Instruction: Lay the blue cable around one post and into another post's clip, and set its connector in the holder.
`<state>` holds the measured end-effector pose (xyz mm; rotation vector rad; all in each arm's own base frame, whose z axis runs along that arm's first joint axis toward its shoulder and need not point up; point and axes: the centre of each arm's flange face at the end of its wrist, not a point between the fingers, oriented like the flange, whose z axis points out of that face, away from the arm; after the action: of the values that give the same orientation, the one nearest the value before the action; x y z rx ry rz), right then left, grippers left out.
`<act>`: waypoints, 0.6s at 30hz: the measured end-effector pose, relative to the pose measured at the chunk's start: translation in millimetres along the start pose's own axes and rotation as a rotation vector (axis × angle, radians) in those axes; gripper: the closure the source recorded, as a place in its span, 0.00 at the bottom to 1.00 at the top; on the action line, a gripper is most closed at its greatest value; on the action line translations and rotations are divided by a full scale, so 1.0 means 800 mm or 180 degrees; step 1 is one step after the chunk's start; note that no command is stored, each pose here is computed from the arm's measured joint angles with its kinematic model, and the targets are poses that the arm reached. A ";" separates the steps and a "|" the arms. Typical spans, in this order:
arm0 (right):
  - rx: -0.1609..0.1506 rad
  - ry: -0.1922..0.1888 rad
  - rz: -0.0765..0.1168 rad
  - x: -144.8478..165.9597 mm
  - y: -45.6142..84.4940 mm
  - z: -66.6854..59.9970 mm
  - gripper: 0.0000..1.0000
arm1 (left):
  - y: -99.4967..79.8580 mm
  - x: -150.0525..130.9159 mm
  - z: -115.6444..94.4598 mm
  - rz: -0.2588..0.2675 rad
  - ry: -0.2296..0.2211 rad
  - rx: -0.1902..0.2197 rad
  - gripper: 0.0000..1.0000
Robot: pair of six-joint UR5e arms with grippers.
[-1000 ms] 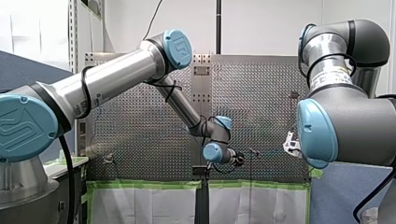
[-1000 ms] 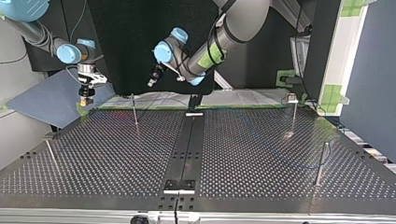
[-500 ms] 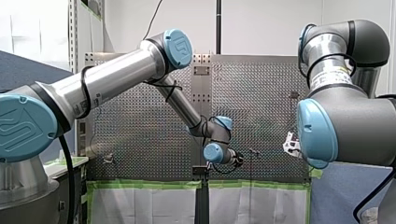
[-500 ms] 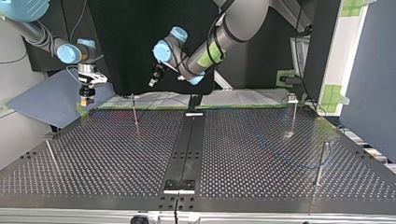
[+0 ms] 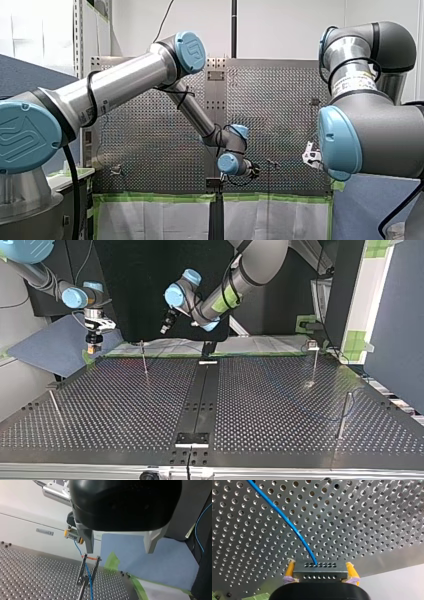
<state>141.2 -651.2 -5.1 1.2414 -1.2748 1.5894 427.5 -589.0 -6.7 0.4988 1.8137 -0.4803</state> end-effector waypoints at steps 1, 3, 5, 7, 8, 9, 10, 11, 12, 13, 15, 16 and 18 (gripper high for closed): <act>0.0001 0.0000 0.0000 0.000 0.000 0.000 1.00 | 0.001 0.000 0.000 0.0002 0.0001 -0.0019 0.00; 0.0003 -0.0004 0.0001 -0.001 -0.001 0.000 1.00 | 0.004 0.000 -0.002 0.0009 0.0006 -0.0068 0.00; 0.0004 -0.0006 0.0001 -0.001 -0.001 0.000 1.00 | 0.007 -0.003 -0.006 0.0016 -0.0003 -0.0119 0.00; 0.0004 -0.0009 0.0002 -0.001 -0.001 0.000 1.00 | 0.010 -0.008 -0.010 0.0014 -0.0030 -0.0166 0.00; 0.0005 -0.0012 0.0003 -0.001 -0.002 0.000 1.00 | 0.012 -0.012 -0.013 0.0011 -0.0057 -0.0195 0.00; 0.0007 -0.0013 0.0004 -0.001 -0.002 0.000 1.00 | 0.013 -0.016 -0.015 0.0008 -0.0081 -0.0215 0.00; 0.0008 -0.0013 0.0003 -0.001 -0.002 0.001 1.00 | 0.014 -0.020 -0.017 0.0005 -0.0104 -0.0234 0.00; 0.0010 -0.0013 0.0003 -0.001 -0.003 0.001 1.00 | 0.016 -0.024 -0.020 -0.0001 -0.0136 -0.0258 0.00; 0.0011 -0.0015 0.0004 -0.002 -0.003 0.001 1.00 | 0.016 -0.028 -0.022 -0.0006 -0.0161 -0.0273 0.00; 0.0011 -0.0016 0.0004 -0.002 -0.003 0.000 1.00 | 0.017 -0.031 -0.024 -0.0010 -0.0188 -0.0286 0.00; 0.0014 -0.0025 0.0006 -0.002 -0.004 0.000 1.00 | 0.017 -0.039 -0.030 -0.0021 -0.0243 -0.0304 0.00; 0.0014 -0.0032 0.0008 -0.003 -0.004 0.000 1.00 | 0.016 -0.042 -0.033 -0.0025 -0.0267 -0.0305 0.00; 0.0012 -0.0046 0.0012 -0.003 -0.004 -0.001 1.00 | 0.013 -0.050 -0.039 -0.0033 -0.0320 -0.0298 0.00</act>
<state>144.8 -649.9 -6.7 1.2558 -1.2845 1.5888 419.6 -566.7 39.2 0.3942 1.7343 -0.4183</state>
